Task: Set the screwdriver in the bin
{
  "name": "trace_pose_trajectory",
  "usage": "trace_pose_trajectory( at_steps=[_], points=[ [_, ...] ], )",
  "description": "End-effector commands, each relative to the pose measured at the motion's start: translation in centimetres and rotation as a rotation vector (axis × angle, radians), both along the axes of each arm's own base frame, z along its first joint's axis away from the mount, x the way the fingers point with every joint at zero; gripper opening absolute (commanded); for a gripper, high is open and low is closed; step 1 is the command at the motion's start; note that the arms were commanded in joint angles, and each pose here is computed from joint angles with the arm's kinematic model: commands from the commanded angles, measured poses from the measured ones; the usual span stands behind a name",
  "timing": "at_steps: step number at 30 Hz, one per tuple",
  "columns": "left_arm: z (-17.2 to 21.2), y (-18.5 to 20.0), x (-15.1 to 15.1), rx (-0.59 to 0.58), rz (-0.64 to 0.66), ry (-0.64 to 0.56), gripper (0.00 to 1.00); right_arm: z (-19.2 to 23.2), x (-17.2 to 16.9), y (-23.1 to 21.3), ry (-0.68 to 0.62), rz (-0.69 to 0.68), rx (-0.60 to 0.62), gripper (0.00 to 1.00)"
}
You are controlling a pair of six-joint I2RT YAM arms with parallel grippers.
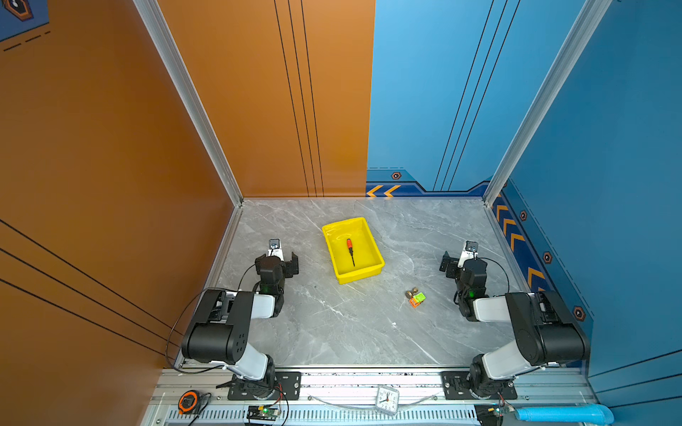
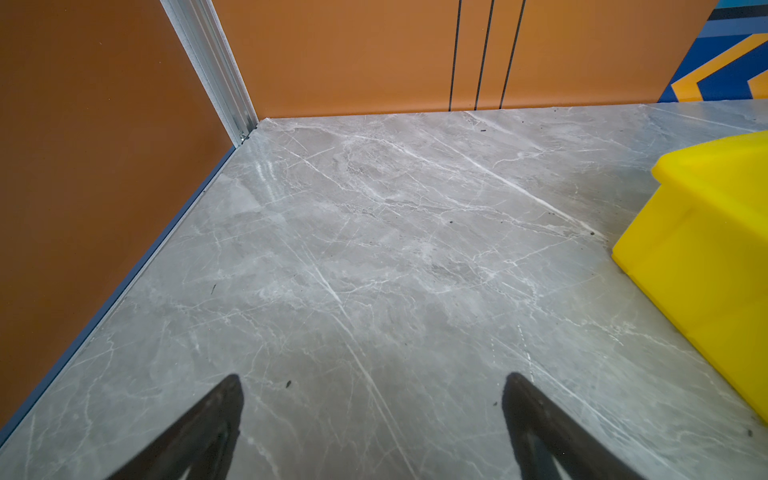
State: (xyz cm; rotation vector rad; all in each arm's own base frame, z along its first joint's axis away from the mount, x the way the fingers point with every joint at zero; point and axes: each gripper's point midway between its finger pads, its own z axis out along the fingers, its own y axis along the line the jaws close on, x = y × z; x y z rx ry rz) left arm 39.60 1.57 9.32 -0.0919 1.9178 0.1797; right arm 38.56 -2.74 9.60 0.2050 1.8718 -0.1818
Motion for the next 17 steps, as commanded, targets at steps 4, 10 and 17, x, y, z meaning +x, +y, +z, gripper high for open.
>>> trace_pose_trajectory(
  at_steps=[4,10,17],
  points=[
    [-0.31,0.1,-0.15,-0.004,-0.009,-0.004,0.98,-0.05,0.18,-0.49,0.002,-0.028,0.008,1.0],
    [-0.3,0.02,-0.08,-0.004,-0.014,-0.004,0.98,-0.03,0.2,-0.51,0.001,-0.03,0.009,1.0],
    [-0.29,-0.08,-0.09,-0.005,-0.022,-0.004,0.98,0.0,0.22,-0.5,0.0,-0.029,0.01,1.0]
  ],
)
